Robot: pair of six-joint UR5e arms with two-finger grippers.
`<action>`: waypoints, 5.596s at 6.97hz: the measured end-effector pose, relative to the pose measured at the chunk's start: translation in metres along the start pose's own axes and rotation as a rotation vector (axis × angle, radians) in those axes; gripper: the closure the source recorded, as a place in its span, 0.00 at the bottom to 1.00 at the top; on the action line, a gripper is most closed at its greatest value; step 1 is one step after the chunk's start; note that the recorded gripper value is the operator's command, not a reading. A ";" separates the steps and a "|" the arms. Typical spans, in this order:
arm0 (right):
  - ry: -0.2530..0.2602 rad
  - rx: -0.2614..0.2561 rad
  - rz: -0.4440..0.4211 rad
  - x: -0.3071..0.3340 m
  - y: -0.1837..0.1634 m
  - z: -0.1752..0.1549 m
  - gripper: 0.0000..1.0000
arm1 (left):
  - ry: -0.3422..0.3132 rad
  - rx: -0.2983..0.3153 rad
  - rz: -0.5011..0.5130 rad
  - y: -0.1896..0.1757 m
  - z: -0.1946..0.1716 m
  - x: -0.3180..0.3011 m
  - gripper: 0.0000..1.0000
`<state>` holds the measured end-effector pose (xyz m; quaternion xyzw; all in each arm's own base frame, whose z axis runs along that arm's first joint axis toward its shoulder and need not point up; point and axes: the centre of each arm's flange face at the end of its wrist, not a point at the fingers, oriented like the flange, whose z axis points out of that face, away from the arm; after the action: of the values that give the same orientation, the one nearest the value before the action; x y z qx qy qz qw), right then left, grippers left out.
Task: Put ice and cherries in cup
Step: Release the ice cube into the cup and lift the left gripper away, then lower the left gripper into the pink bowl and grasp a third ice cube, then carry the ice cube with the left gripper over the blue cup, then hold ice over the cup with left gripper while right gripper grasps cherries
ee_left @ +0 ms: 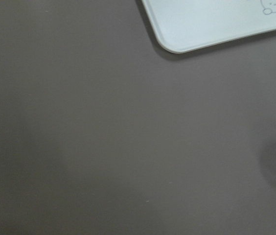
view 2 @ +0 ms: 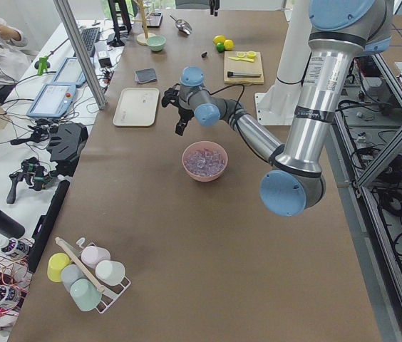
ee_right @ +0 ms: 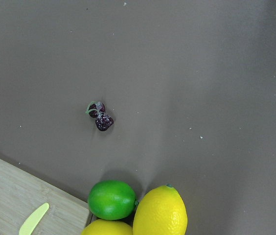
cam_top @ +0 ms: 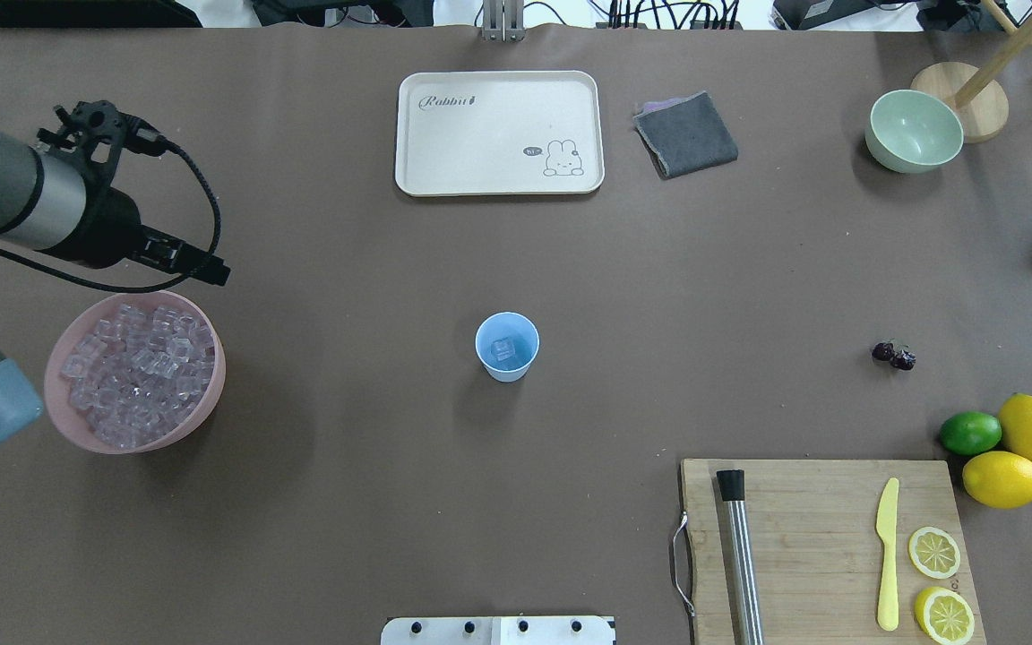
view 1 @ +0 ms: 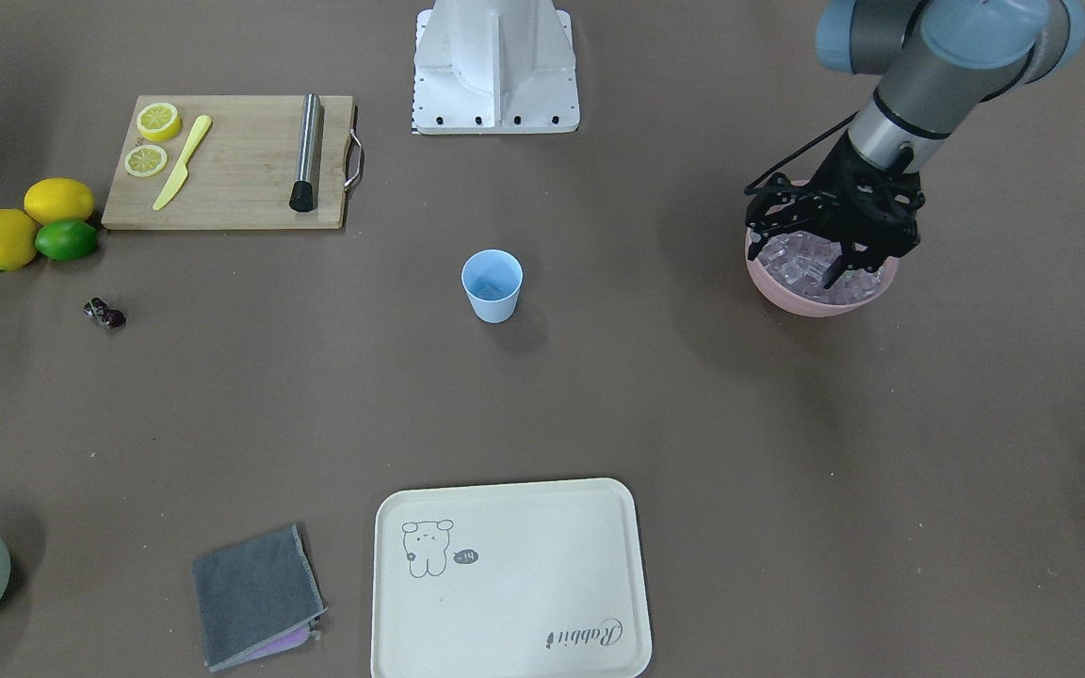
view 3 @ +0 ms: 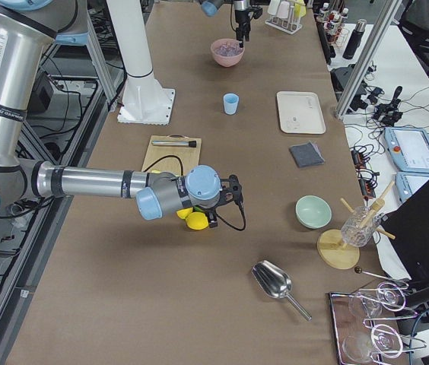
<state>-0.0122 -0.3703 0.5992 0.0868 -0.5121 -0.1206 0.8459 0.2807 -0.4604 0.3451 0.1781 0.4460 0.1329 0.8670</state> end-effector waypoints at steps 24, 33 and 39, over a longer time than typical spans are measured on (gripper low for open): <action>-0.001 -0.003 0.005 0.001 0.003 0.001 0.00 | 0.020 -0.003 0.127 0.078 0.037 -0.011 1.00; 0.069 0.006 0.034 -0.094 -0.105 0.040 0.00 | 0.094 0.032 -0.256 -0.032 0.089 0.320 1.00; 0.196 -0.029 -0.040 -0.141 -0.126 0.115 0.16 | 0.076 0.064 -0.254 -0.053 0.098 0.339 0.03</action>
<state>-0.1919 -0.4517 0.4988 0.0961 -0.4234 -0.1358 0.8905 0.5569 -0.3951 0.1285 0.1427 0.5016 0.0142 0.8532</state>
